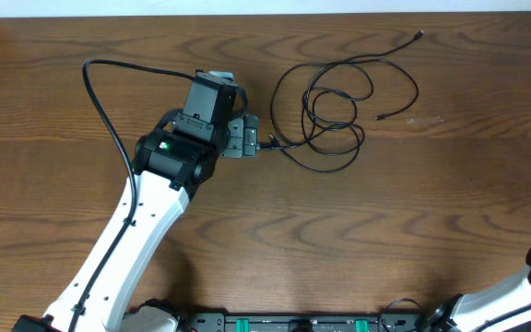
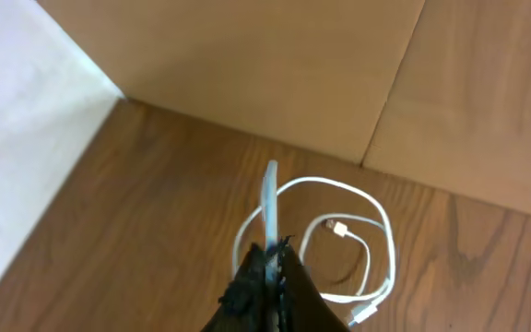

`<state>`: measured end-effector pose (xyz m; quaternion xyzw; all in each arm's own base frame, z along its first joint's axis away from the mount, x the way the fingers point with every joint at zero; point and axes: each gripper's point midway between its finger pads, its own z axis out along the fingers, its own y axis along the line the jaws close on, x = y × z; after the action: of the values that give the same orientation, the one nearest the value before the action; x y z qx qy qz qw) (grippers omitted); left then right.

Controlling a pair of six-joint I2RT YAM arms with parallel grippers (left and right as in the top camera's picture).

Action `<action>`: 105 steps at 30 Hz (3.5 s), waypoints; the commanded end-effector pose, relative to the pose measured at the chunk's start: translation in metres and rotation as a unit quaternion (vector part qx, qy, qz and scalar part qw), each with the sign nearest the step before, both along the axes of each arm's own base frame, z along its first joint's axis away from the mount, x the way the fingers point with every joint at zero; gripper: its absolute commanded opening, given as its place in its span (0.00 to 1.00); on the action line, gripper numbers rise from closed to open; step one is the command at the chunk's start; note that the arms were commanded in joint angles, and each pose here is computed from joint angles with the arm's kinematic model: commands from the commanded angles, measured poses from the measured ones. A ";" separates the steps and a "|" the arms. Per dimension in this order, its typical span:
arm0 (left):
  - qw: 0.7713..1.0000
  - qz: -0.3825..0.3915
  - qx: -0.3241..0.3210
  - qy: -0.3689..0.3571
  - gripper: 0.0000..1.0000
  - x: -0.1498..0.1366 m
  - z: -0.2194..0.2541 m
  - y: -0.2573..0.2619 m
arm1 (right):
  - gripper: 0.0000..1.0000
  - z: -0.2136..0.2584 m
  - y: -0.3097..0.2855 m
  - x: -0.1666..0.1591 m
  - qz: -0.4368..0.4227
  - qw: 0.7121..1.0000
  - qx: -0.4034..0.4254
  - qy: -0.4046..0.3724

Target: Untangle cables

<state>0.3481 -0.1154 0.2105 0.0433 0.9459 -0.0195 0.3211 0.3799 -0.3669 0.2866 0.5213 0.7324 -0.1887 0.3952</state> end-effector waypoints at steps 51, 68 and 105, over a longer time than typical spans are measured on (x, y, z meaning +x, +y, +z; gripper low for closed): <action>1.000 0.001 -0.001 0.005 0.98 0.000 -0.003 0.000 | 0.92 -0.066 0.312 0.063 0.375 0.852 0.363 0.053; 1.000 0.001 -0.001 0.005 0.98 0.000 -0.003 0.000 | 0.99 -0.098 0.469 0.059 0.507 0.800 0.283 0.151; 1.000 0.001 -0.001 0.005 0.98 0.000 -0.003 0.000 | 0.98 -0.163 0.561 0.106 0.461 0.833 0.284 0.115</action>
<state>0.3481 -0.1154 0.2105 0.0431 0.9459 -0.0195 0.3211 0.4818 0.1813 0.1501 0.1476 0.9534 0.1649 0.2052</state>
